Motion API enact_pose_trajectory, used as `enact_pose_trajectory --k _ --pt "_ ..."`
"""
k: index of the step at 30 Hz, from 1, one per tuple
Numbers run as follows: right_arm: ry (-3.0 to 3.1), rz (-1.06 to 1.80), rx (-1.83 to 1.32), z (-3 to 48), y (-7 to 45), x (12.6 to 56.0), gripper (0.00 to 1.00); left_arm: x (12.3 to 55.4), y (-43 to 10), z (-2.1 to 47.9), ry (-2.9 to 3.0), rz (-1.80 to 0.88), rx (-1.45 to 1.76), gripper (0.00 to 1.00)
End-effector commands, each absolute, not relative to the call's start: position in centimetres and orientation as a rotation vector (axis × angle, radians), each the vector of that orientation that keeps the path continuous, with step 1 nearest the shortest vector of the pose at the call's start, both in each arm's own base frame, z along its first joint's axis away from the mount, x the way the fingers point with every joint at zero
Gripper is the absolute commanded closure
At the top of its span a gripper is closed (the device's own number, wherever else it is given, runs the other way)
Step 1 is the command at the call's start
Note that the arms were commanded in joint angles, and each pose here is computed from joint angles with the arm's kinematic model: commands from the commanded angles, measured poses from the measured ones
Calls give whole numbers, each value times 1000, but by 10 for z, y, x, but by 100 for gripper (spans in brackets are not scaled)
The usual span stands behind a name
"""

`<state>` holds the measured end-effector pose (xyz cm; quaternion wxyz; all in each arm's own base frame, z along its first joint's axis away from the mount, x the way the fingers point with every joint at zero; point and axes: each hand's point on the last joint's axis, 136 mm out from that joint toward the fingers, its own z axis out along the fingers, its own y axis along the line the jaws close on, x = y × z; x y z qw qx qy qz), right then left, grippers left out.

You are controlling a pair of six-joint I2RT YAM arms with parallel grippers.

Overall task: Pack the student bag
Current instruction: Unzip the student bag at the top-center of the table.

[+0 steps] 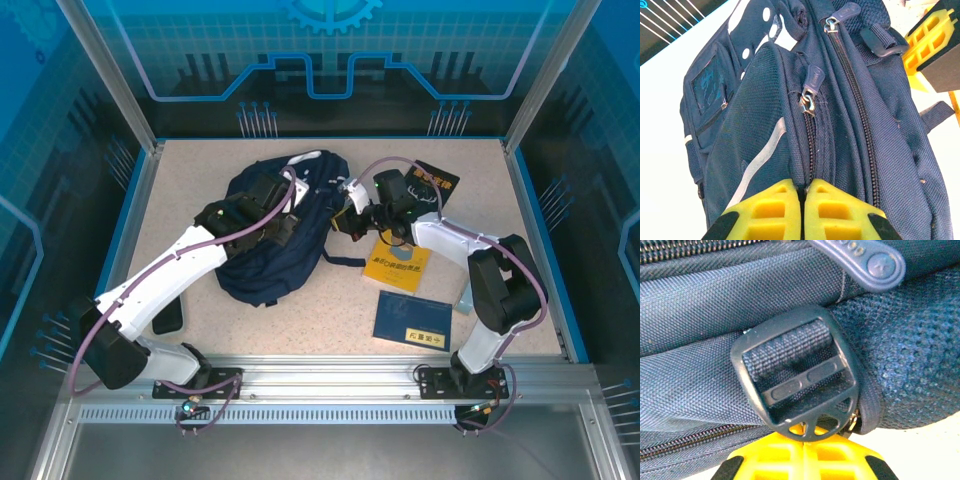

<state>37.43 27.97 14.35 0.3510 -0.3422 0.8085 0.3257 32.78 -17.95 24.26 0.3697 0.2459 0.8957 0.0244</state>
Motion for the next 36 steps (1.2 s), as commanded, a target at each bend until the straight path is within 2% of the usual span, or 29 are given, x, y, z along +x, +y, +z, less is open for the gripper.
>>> enact_pose_trajectory --k 1,13,17,18,21,22,29,36 --pt "2055 886 -929 161 284 356 100 343 -183 274 2191 -3 491 100" --pt "2032 1019 -991 159 315 278 100 359 -189 256 2248 -43 384 100" --pt "2037 956 -925 159 311 275 100 358 -192 252 2256 -58 394 100" --pt "2043 922 -899 159 306 279 94 358 -193 252 2256 -61 398 100" --pt "2067 841 -857 156 291 286 59 355 -194 253 2251 -78 410 100" --pt "2089 813 -856 152 287 287 52 354 -195 252 2251 -88 419 100" --pt "2149 785 -917 136 286 289 43 351 -195 254 2244 -104 429 100" --pt "2117 889 -1056 137 308 289 45 350 -194 255 2246 -102 428 100"
